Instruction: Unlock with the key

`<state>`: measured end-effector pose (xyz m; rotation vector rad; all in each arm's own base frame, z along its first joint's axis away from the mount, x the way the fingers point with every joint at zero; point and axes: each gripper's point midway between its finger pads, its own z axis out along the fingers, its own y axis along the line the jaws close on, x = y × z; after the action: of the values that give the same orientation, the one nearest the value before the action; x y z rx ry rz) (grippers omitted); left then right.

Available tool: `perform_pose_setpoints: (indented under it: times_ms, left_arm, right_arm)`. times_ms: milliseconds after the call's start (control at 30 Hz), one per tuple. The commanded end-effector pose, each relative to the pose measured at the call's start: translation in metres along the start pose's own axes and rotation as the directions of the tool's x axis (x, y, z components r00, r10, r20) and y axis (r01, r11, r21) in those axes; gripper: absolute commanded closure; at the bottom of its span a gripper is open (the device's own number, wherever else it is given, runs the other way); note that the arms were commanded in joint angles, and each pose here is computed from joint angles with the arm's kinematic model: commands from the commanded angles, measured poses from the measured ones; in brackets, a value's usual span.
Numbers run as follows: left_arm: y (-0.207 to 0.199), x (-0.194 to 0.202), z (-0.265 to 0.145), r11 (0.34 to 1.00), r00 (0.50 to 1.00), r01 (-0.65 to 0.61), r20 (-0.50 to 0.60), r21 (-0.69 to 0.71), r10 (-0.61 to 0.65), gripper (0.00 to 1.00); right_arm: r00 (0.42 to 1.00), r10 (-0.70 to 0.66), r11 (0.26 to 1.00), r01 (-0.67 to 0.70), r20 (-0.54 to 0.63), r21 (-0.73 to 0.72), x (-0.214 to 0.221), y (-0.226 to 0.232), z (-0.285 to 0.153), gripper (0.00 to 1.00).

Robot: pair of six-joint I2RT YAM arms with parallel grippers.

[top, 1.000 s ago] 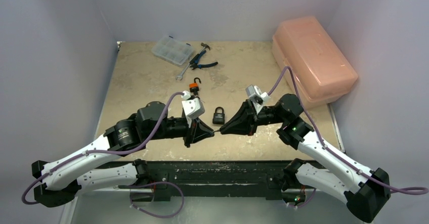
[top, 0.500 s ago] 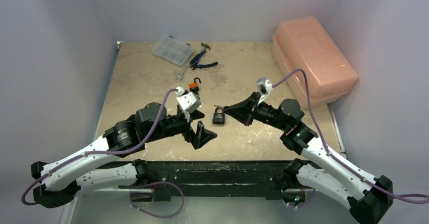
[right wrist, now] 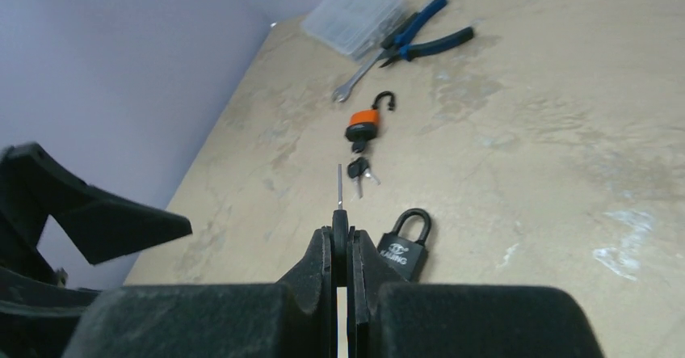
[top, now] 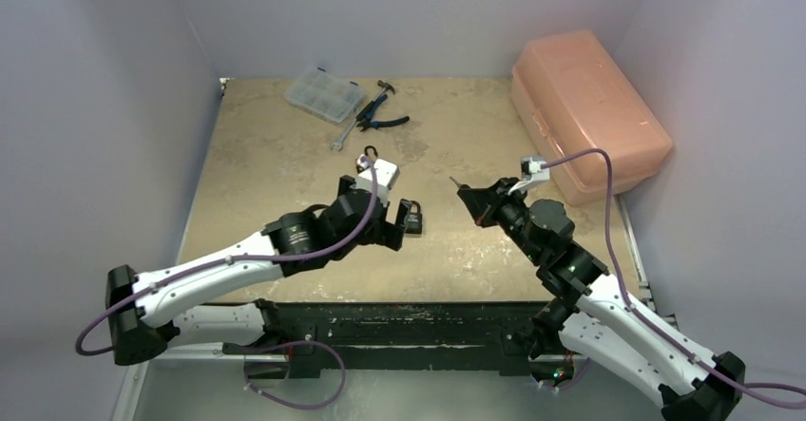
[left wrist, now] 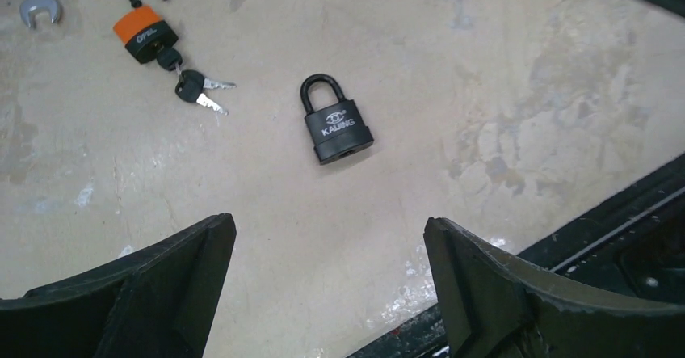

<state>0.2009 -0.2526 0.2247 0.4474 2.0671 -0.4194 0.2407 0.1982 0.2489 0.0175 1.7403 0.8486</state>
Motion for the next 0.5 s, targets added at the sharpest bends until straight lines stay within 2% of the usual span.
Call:
perform_pose_setpoints:
  times_ms: [0, 100, 300, 467]
  left_arm:
    - [0.006, 0.004, 0.028, 0.991, 0.998, 0.061, 0.007, -0.118, -0.06, 0.05]
    - [-0.005, 0.017, 0.05, 0.993, 0.998, 0.036, -0.05, -0.113, -0.042, 0.06]
    - [-0.017, 0.049, 0.104, 0.997, 0.967, 0.036, -0.249, -0.066, -0.051, 0.06]
    - [-0.011, 0.056, 0.137, 0.997, 0.951, 0.022, -0.305, -0.07, -0.043, 0.05]
  right_arm:
    - [0.996, 0.025, 0.987, -0.038, 0.083, 0.155, -0.016, -0.026, -0.008, 1.0]
    - [0.993, 0.03, 0.981, -0.05, 0.111, 0.185, -0.019, -0.034, -0.016, 1.0]
    - [0.991, 0.04, 0.978, -0.065, 0.125, 0.2, -0.02, -0.038, -0.021, 1.0]
    - [0.99, 0.046, 0.97, -0.076, 0.134, 0.231, -0.019, -0.046, -0.026, 1.0]
